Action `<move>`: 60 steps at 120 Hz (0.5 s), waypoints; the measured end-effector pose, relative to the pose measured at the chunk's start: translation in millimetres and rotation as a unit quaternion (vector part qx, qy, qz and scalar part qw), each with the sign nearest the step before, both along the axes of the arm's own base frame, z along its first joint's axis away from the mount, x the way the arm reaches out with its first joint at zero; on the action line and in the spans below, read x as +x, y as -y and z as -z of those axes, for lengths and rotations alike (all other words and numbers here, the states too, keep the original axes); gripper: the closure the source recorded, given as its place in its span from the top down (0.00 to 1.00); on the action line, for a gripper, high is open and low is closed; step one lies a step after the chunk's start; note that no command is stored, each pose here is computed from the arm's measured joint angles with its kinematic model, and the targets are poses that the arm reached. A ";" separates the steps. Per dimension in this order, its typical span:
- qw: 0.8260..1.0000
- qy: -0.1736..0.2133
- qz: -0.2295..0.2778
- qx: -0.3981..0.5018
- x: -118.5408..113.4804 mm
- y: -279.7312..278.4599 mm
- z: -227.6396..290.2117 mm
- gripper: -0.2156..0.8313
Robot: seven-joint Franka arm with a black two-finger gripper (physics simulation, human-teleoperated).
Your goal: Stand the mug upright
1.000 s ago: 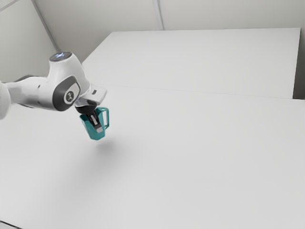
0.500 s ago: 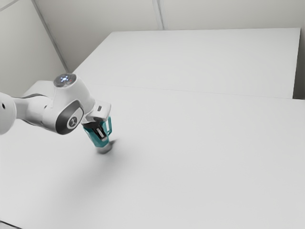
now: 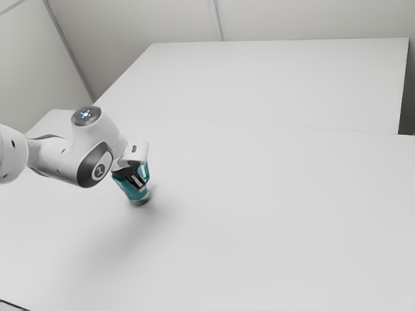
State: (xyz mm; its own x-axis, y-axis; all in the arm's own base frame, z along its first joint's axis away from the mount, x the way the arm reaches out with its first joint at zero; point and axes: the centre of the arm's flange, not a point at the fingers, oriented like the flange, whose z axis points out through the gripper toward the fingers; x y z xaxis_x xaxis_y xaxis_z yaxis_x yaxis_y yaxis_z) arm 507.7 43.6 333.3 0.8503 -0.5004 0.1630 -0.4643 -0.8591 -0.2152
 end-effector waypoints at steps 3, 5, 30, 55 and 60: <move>1.000 -0.001 -0.002 -0.001 0.0 -1.0 1.4 0.05; 1.000 -0.001 -0.004 -0.001 0.0 -1.7 2.3 0.05; 1.000 -0.005 -0.020 -0.004 -0.2 -7.8 10.0 0.05; 1.000 -0.006 -0.021 -0.008 0.3 -2.9 11.1 0.10; 1.000 -0.006 -0.020 -0.008 0.4 -1.3 10.9 0.14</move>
State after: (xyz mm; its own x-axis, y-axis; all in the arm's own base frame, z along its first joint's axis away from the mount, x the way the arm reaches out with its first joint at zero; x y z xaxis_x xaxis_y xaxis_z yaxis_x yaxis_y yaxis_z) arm 508.1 44.9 322.4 0.8717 -0.4629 0.1606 -0.4317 -0.8806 -0.1953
